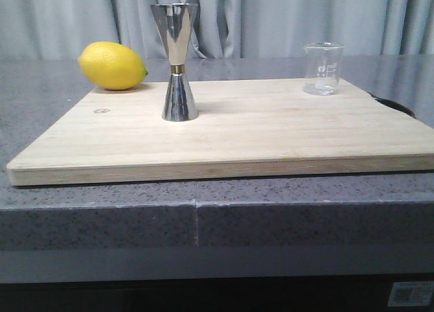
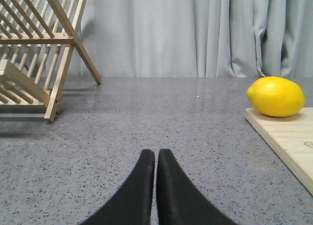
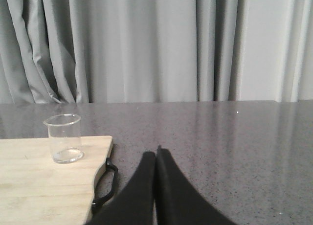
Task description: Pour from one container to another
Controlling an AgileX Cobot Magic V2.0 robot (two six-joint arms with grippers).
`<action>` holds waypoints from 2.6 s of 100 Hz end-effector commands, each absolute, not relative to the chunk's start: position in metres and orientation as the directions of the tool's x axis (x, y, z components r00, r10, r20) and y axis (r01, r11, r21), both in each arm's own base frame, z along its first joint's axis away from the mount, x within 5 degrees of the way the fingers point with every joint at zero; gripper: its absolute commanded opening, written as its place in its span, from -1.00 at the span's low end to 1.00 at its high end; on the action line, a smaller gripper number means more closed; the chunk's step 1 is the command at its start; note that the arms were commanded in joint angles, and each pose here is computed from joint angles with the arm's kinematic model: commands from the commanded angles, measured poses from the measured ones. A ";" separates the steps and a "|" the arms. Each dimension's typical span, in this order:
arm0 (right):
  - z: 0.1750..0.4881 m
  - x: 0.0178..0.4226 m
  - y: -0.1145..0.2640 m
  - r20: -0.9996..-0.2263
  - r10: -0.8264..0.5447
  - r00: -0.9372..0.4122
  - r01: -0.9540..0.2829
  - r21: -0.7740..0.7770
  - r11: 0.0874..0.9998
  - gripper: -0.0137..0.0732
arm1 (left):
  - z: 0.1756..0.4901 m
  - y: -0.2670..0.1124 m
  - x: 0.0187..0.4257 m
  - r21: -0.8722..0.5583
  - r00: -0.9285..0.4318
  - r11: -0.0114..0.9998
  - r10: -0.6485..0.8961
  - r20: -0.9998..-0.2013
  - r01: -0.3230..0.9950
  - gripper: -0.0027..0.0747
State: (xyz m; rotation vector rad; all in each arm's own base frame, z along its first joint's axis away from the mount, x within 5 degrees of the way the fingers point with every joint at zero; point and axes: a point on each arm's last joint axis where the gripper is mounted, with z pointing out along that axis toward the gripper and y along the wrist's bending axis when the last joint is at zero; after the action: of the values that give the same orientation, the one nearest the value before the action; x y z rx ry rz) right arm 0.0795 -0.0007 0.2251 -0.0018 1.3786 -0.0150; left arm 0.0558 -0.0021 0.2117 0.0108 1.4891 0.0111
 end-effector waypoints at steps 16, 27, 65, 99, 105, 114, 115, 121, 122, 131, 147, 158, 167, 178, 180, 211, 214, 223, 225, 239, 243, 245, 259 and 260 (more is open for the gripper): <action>0.231 0.061 -0.001 -0.953 -0.008 0.304 0.008 -0.006 1.000 -0.85 | 0.203 -0.002 0.056 0.009 0.075 1.000 0.008 -0.997 0.005 -0.98; 0.230 0.055 0.000 -0.948 -0.010 0.319 0.007 -0.008 1.000 -0.85 | 0.203 -0.002 0.056 0.009 0.075 1.000 0.008 -0.997 0.005 -0.98; 0.212 0.054 0.000 -0.989 -0.009 0.147 0.002 -0.009 1.000 -0.85 | 0.203 -0.002 0.056 0.009 0.074 1.000 0.008 -0.997 0.007 -0.98; 0.210 0.055 0.000 -0.993 -0.009 0.117 0.001 -0.009 1.000 -0.85 | 0.203 -0.002 0.056 0.009 0.074 1.000 0.008 -0.997 0.007 -0.98; 0.209 0.055 0.000 -0.994 -0.009 0.106 0.001 -0.009 1.000 -0.85 | 0.203 -0.002 0.056 0.009 0.074 1.000 0.008 -0.997 0.007 -0.98; 0.207 0.055 0.000 -0.996 -0.009 0.085 0.000 -0.009 1.000 -0.85 | 0.203 -0.002 0.056 0.009 0.074 1.000 0.008 -0.997 0.007 -0.98; 0.207 0.055 0.000 -0.997 -0.009 0.082 0.000 -0.009 1.000 -0.85 | 0.203 -0.002 0.056 0.009 0.074 1.000 0.008 -0.997 0.007 -0.98; 0.206 0.055 0.000 -0.997 -0.009 0.077 0.000 -0.009 1.000 -0.85 | 0.203 -0.002 0.056 0.009 0.074 1.000 0.008 -0.997 0.007 -0.98; 0.206 0.055 0.000 -0.997 -0.009 0.077 0.000 -0.009 1.000 -0.85 | 0.203 -0.002 0.056 0.009 0.074 1.000 0.008 -0.997 0.007 -0.98; 0.206 0.055 0.000 -0.997 -0.009 0.077 0.000 -0.009 1.000 -0.85 | 0.203 -0.002 0.056 0.009 0.074 1.000 0.008 -0.997 0.007 -0.98; 0.206 0.055 0.000 -0.997 -0.009 0.077 0.000 -0.009 1.000 -0.85 | 0.203 -0.002 0.056 0.009 0.074 1.000 0.008 -0.997 0.007 -0.98; 0.206 0.055 0.000 -0.997 -0.009 0.077 0.000 -0.009 1.000 -0.85 | 0.203 -0.002 0.056 0.009 0.074 1.000 0.008 -0.997 0.007 -0.98; 0.206 0.055 0.000 -0.997 -0.009 0.077 0.000 -0.009 1.000 -0.85 | 0.203 -0.002 0.056 0.009 0.074 1.000 0.008 -0.997 0.007 -0.98; 0.206 0.055 0.000 -0.997 -0.009 0.077 0.000 -0.009 1.000 -0.85 | 0.203 -0.002 0.056 0.009 0.074 1.000 0.008 -0.997 0.007 -0.98; 0.206 0.055 0.000 -0.997 -0.009 0.077 0.000 -0.009 1.000 -0.85 | 0.203 -0.002 0.056 0.009 0.074 1.000 0.008 -0.997 0.007 -0.98; 0.206 0.055 0.000 -0.997 -0.009 0.077 0.000 -0.009 1.000 -0.85 | 0.203 -0.002 0.056 0.009 0.074 1.000 0.008 -0.997 0.007 -0.98; 0.206 0.055 0.000 -0.997 -0.009 0.077 0.000 -0.009 1.000 -0.85 | 0.203 -0.002 0.056 0.009 0.074 1.000 0.008 -0.997 0.007 -0.98; 0.206 0.055 0.000 -0.997 -0.009 0.077 0.000 -0.009 1.000 -0.85 | 0.203 -0.002 0.056 0.009 0.074 1.000 0.008 -0.997 0.007 -0.98; 0.206 0.055 0.000 -0.997 -0.009 0.077 0.000 -0.009 1.000 -0.85 | 0.203 -0.002 0.056 0.009 0.074 1.000 0.008 -0.997 0.007 -0.98; 0.206 0.055 0.000 -0.997 -0.009 0.077 0.000 -0.009 1.000 -0.85 | 0.203 -0.002 0.056 0.009 0.074 1.000 0.008 -0.997 0.007 -0.98; 0.206 0.055 0.000 -0.997 -0.009 0.077 0.000 -0.009 1.000 -0.85 | 0.203 -0.002 0.056 0.009 0.074 1.000 0.008 -0.997 0.007 -0.98; 0.206 0.055 0.000 -0.997 -0.009 0.077 0.000 -0.009 1.000 -0.85 | 0.203 -0.002 0.056 0.009 0.074 1.000 0.008 -0.997 0.007 -0.98; 0.206 0.055 0.000 -0.997 -0.009 0.077 0.000 -0.009 1.000 -0.85 | 0.203 -0.002 0.056 0.009 0.074 1.000 0.008 -0.997 0.007 -0.98; 0.206 0.055 0.000 -0.997 -0.009 0.077 0.000 -0.009 1.000 -0.85 | 0.203 -0.002 0.056 0.009 0.074 1.000 0.008 -0.997 0.007 -0.98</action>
State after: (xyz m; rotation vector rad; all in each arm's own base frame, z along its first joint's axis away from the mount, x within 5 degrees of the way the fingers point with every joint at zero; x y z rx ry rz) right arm 0.0564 0.0000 0.1996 -0.0058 1.5850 -0.0069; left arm 0.0558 -0.0022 0.2116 0.0124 1.4894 0.0097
